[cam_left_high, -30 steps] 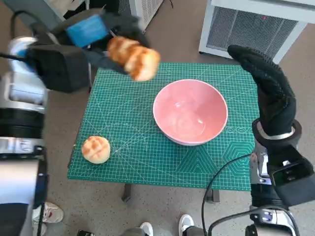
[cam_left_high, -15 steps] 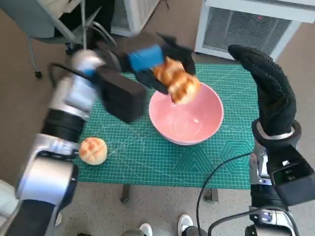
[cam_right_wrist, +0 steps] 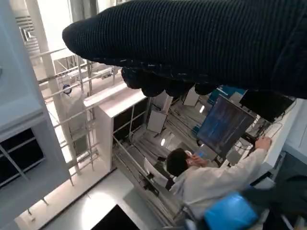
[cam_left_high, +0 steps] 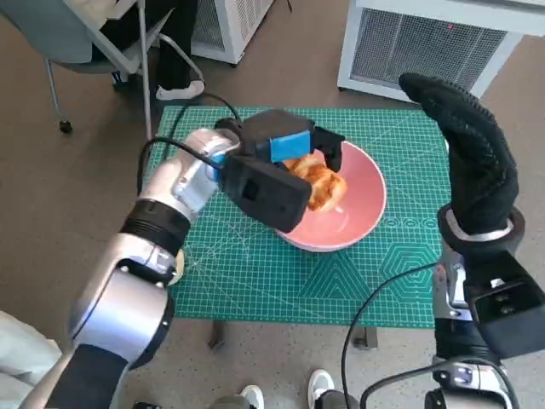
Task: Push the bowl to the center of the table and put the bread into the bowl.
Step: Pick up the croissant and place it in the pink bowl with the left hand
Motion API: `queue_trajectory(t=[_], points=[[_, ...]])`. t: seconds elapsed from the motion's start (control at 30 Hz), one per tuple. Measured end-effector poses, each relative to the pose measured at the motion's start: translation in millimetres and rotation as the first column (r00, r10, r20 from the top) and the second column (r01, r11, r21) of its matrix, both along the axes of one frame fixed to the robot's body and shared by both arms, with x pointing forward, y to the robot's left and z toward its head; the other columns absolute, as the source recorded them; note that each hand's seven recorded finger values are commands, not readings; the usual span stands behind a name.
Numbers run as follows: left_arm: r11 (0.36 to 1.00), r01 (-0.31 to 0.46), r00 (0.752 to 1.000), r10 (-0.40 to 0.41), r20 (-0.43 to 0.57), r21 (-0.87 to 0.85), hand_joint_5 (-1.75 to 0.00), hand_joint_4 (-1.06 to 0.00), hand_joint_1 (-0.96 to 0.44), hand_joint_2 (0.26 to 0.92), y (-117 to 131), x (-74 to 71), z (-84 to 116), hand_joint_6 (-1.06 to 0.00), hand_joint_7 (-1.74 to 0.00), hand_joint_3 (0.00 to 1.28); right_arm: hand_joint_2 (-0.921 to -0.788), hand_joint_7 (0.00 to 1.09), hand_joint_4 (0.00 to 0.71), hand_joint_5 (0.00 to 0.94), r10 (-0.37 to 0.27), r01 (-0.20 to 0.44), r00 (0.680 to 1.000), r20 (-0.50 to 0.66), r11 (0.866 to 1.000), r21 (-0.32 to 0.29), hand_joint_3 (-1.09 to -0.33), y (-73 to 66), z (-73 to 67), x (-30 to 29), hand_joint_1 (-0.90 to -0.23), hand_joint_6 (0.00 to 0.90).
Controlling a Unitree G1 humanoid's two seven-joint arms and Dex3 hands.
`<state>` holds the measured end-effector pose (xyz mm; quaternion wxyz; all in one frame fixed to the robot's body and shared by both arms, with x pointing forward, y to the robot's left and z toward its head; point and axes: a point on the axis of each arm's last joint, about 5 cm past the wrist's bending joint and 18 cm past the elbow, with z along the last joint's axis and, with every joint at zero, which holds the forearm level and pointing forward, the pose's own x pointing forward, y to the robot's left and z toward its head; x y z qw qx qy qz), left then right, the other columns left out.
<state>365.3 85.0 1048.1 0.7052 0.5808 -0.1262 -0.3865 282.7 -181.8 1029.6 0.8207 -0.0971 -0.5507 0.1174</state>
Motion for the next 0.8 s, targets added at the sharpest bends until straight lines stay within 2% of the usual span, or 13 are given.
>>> queue_trajectory(t=[0.1,0.37,0.67,0.8], points=[[0.998,-0.036,0.997,0.039,-0.070,0.044,-0.12,-0.19,-0.17,0.900,-1,1.2,-3,-0.19,-0.31,0.07,-0.921,0.60,0.286,0.000,-0.003,0.003,1.000,0.004,1.000,0.003,-0.805,-0.4,1.1,-0.6,-0.586,-0.001],[0.998,-0.036,0.983,0.044,-0.178,0.050,-0.01,-0.04,-0.39,0.916,4,3.0,0,-0.08,-0.14,0.04,-0.921,0.58,0.279,0.000,-0.022,0.022,1.000,0.011,1.000,-0.012,-0.809,-1.9,1.9,-2.1,-0.568,-0.001],[0.999,0.007,0.992,-0.014,-0.123,-0.053,0.00,0.00,-0.53,0.921,27,2.9,21,-0.03,-0.10,0.06,-0.921,0.58,0.279,0.000,-0.034,0.034,0.999,0.010,0.999,-0.014,-0.812,-2.4,1.4,-2.4,-0.566,-0.001],[0.992,0.056,0.996,-0.063,-0.058,-0.115,-0.01,-0.03,-0.53,0.921,46,-0.9,32,-0.08,-0.12,0.07,-0.921,0.58,0.279,0.000,-0.034,0.034,0.999,0.009,0.999,-0.013,-0.812,-2.2,1.2,-2.3,-0.567,-0.001]])
